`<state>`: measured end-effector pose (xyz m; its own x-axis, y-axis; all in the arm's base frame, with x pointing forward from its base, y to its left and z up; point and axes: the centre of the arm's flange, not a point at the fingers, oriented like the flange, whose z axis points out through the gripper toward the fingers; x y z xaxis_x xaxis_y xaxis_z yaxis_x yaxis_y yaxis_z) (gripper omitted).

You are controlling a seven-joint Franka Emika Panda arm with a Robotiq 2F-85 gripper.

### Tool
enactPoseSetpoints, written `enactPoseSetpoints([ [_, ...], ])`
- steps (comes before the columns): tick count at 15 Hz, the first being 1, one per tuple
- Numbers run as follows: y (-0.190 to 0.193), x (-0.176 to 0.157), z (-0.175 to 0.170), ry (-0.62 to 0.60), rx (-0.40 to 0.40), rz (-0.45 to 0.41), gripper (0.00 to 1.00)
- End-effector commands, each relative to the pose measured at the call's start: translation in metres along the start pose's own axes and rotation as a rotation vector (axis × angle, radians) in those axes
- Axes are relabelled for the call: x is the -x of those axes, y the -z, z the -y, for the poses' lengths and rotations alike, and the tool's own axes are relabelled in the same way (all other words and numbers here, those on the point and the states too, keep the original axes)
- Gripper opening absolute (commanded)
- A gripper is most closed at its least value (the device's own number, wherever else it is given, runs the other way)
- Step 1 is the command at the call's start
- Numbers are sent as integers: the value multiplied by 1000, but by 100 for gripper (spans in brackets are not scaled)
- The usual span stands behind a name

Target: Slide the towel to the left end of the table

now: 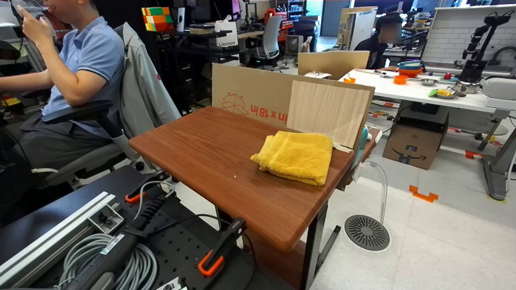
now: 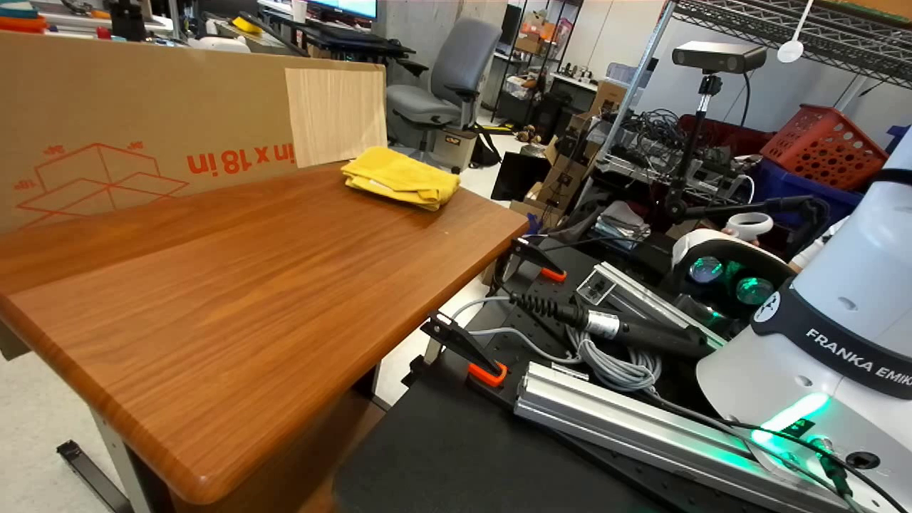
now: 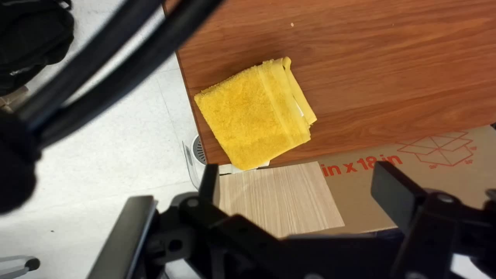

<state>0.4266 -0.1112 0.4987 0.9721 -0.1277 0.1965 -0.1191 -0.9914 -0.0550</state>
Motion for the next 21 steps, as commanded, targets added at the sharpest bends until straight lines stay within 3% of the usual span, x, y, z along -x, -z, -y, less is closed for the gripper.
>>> enactPoseSetpoints([
  [1, -32, -49, 10, 87, 18, 98, 100],
  [4, -79, -93, 13, -17, 2, 139, 100],
  [7, -127, -115, 4, -148, -4, 191, 100],
  [11, -190, -124, -9, -299, -3, 120, 100],
  [15, -232, -129, -19, -379, 70, 83, 100],
  [19, -261, -128, -26, -427, 134, 118, 100],
  [21, -272, -129, -29, -440, 173, 191, 100],
])
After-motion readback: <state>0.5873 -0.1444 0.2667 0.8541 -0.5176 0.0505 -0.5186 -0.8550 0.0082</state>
